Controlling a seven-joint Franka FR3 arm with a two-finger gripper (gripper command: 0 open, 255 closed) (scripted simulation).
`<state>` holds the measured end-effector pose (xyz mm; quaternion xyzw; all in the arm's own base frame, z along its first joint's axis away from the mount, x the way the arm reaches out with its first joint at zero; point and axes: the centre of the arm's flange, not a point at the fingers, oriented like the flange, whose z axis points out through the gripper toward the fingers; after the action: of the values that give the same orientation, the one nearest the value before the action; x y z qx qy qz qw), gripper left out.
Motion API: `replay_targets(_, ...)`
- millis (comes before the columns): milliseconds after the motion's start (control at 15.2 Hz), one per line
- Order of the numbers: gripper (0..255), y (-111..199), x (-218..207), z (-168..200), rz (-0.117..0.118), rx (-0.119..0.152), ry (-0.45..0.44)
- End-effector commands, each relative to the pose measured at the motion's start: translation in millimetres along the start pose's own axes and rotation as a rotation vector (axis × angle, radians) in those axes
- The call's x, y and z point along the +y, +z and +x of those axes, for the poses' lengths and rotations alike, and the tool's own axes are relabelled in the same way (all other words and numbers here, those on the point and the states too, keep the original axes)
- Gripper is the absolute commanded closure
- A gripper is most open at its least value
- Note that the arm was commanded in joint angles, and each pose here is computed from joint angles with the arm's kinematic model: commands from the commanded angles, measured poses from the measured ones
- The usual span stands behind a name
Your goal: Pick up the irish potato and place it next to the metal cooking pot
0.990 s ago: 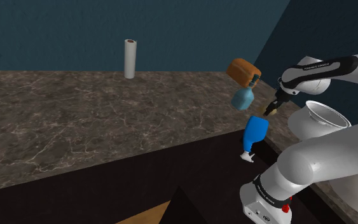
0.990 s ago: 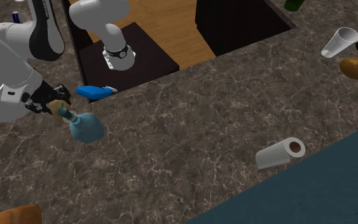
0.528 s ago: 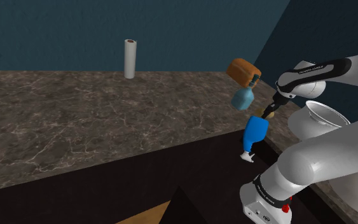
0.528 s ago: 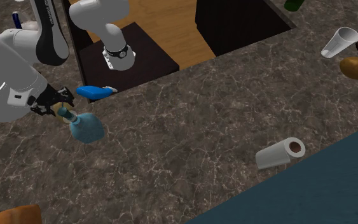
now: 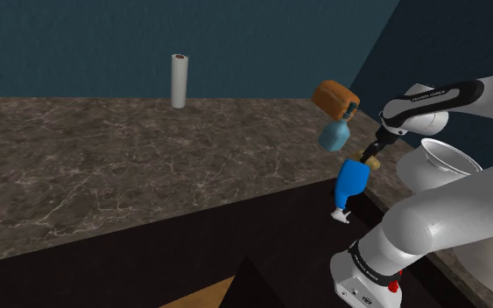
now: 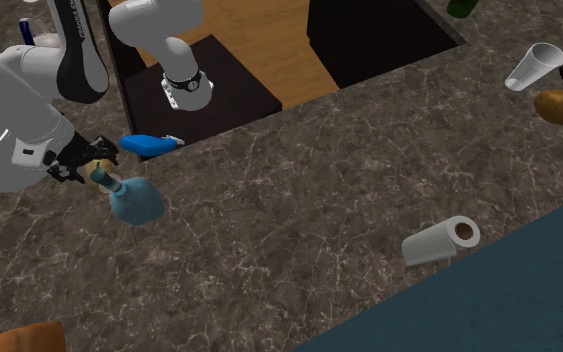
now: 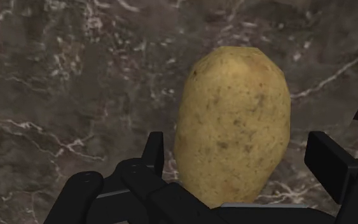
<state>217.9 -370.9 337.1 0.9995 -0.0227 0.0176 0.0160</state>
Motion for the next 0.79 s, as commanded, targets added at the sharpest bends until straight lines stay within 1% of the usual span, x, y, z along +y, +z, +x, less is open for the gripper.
replay_targets(0, 0, 0.0, 0.0, 0.0, 0.000, 0.000, 0.000)
replay_targets(66, 0, 0.0, 0.0, 0.0, 0.000, 0.000, 0.000)
replay_targets(330, 0, -50.0, 0.0, 0.0, 0.000, 0.000, 0.000)
replay_targets(726, 0, -50.0, 0.0, 0.0, 0.000, 0.000, 0.000)
